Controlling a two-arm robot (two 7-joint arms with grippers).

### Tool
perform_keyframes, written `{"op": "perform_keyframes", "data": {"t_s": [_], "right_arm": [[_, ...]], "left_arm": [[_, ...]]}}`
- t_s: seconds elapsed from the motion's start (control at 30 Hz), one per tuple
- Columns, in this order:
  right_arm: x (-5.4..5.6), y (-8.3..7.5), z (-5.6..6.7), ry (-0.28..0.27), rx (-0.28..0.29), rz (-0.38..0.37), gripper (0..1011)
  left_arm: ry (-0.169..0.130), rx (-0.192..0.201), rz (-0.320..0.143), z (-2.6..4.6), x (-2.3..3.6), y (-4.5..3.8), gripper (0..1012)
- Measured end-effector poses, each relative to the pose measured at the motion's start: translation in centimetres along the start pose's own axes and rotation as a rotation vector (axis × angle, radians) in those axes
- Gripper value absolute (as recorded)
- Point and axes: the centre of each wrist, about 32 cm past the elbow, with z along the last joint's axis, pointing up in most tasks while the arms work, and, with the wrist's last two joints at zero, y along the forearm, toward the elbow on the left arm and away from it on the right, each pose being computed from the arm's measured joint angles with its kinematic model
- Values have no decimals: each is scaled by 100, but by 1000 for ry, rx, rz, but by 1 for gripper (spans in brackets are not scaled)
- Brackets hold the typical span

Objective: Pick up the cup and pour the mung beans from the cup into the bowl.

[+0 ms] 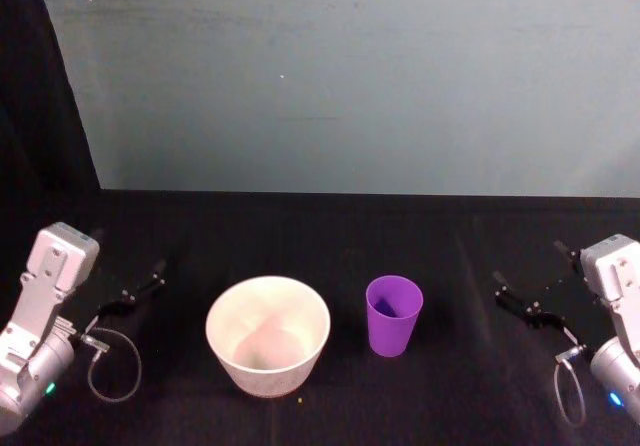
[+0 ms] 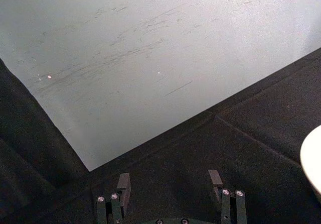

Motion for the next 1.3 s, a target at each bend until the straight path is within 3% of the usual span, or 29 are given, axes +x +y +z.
{"op": "perform_keyframes", "data": {"t_s": [1.3], "right_arm": [[0,0,0,0,0,0,1003]], "left_arm": [[0,0,0,0,0,0,1003]]}}
